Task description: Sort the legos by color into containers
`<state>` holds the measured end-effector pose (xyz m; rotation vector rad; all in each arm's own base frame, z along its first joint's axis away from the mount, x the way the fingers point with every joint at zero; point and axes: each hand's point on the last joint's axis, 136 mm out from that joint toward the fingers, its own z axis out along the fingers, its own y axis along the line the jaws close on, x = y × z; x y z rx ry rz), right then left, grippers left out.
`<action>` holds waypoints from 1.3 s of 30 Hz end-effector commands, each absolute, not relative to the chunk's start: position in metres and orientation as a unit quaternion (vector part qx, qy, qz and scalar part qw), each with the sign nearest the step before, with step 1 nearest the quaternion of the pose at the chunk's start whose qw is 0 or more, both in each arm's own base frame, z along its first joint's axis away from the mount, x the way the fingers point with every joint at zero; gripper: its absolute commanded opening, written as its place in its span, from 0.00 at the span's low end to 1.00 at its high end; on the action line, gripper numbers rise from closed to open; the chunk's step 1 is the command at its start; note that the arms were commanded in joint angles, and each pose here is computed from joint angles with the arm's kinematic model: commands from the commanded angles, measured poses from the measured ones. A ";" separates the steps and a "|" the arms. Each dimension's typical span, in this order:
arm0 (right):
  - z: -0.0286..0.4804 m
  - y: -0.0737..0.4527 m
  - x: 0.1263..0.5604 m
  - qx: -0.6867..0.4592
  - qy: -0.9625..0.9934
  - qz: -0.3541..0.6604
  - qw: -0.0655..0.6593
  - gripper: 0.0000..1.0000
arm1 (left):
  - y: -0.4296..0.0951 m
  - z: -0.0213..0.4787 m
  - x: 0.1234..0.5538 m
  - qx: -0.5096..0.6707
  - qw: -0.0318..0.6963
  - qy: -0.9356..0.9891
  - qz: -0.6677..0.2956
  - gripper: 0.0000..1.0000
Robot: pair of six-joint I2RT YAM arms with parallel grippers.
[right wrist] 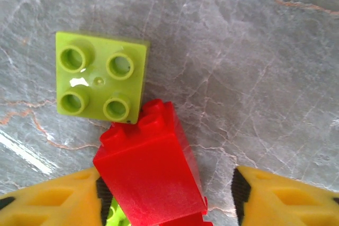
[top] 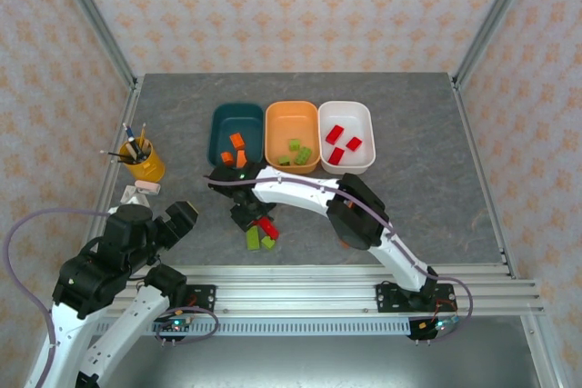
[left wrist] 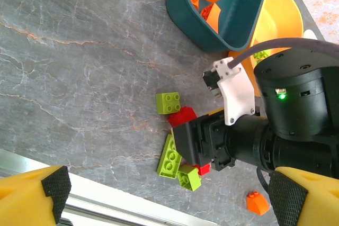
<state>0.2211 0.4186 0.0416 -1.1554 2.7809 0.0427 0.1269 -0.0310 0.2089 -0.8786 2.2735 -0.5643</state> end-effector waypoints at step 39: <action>0.128 0.159 0.392 0.041 0.987 -0.040 0.151 0.23 | -0.170 0.233 0.251 -0.164 0.276 0.901 -0.292 0.97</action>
